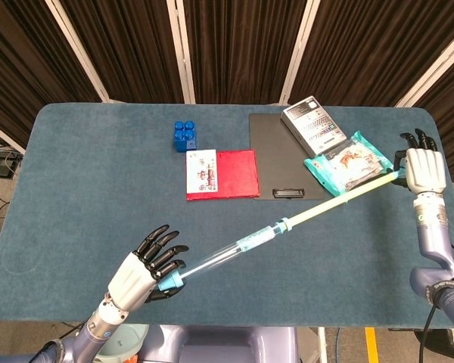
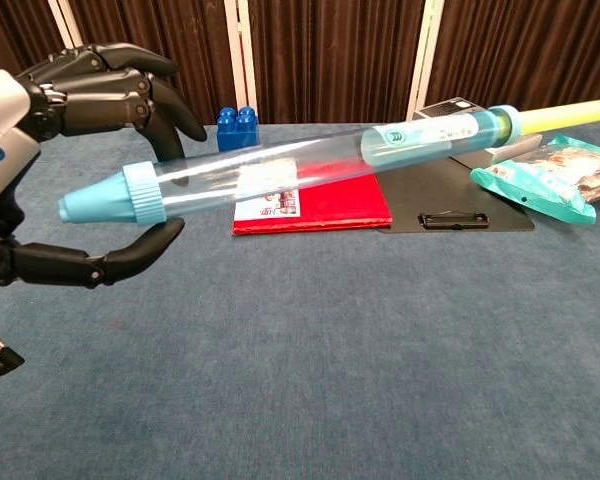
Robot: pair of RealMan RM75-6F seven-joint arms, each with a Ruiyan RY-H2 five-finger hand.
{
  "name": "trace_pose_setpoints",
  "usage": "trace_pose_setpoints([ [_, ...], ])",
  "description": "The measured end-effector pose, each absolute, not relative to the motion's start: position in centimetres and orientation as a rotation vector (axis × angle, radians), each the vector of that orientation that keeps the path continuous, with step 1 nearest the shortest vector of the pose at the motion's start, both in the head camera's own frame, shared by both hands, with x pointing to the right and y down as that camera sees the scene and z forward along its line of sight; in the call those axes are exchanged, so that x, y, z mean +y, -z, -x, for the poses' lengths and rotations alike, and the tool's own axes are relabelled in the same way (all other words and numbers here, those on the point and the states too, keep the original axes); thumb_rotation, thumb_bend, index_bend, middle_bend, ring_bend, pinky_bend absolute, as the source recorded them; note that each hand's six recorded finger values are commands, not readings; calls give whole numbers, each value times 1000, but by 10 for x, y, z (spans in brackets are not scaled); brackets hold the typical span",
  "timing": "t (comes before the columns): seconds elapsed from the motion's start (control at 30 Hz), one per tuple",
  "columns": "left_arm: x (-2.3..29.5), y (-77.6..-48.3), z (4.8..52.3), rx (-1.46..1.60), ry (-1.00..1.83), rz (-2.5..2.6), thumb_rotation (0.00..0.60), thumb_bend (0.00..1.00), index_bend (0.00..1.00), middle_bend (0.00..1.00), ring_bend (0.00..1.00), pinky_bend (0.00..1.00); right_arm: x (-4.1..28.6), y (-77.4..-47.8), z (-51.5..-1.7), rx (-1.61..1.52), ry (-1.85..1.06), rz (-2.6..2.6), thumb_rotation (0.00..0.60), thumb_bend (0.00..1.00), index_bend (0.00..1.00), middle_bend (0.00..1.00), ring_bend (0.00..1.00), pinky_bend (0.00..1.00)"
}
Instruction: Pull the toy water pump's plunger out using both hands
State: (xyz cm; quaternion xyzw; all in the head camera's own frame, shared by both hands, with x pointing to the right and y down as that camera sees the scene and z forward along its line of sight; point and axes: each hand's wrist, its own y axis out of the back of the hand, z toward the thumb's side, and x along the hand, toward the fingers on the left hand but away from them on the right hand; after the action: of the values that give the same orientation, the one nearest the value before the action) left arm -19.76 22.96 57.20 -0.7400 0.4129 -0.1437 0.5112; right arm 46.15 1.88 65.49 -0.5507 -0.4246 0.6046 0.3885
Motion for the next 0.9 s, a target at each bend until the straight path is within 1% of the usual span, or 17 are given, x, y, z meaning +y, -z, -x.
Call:
trace_pose_setpoints([
  [0.1, 224, -574, 196, 993, 343, 1751, 600, 420, 599, 303, 143, 138, 22, -655, -459, -1075, -1528, 1405, 600, 306, 734, 186, 71, 133],
  [0.17, 218, -579, 196, 991, 352, 1743, 600, 396, 544, 297, 143, 137, 24, -656, -457, -1074, -1529, 1411, 600, 292, 715, 182, 71, 133],
  [0.37, 206, -588, 201, 980, 377, 1696, 600, 381, 512, 297, 143, 138, 39, -660, -453, -1088, -1521, 1443, 600, 254, 684, 167, 72, 133],
  [0.43, 203, -590, 206, 977, 387, 1671, 600, 376, 510, 297, 143, 137, 50, -659, -453, -1076, -1515, 1442, 600, 248, 667, 161, 70, 133],
  [0.53, 200, -596, 215, 979, 404, 1660, 600, 356, 500, 294, 143, 138, 66, -660, -454, -1026, -1524, 1416, 600, 236, 608, 136, 63, 133],
  [0.63, 197, -604, 225, 983, 430, 1669, 600, 353, 492, 319, 143, 137, 86, -667, -457, -949, -1564, 1403, 600, 223, 565, 128, 59, 133],
  [0.7, 196, -609, 231, 982, 451, 1674, 600, 351, 492, 338, 143, 137, 102, -674, -459, -897, -1593, 1409, 600, 213, 563, 134, 60, 133],
  [0.8, 195, -616, 239, 983, 481, 1687, 600, 337, 492, 318, 143, 138, 118, -683, -456, -845, -1604, 1436, 600, 201, 529, 126, 59, 133],
  [0.83, 194, -618, 241, 981, 492, 1688, 600, 334, 491, 312, 143, 138, 123, -686, -455, -831, -1605, 1448, 600, 199, 505, 120, 58, 133],
  [0.9, 193, -624, 246, 973, 518, 1688, 600, 327, 485, 307, 143, 138, 134, -693, -454, -801, -1612, 1475, 600, 192, 296, 103, 53, 133],
])
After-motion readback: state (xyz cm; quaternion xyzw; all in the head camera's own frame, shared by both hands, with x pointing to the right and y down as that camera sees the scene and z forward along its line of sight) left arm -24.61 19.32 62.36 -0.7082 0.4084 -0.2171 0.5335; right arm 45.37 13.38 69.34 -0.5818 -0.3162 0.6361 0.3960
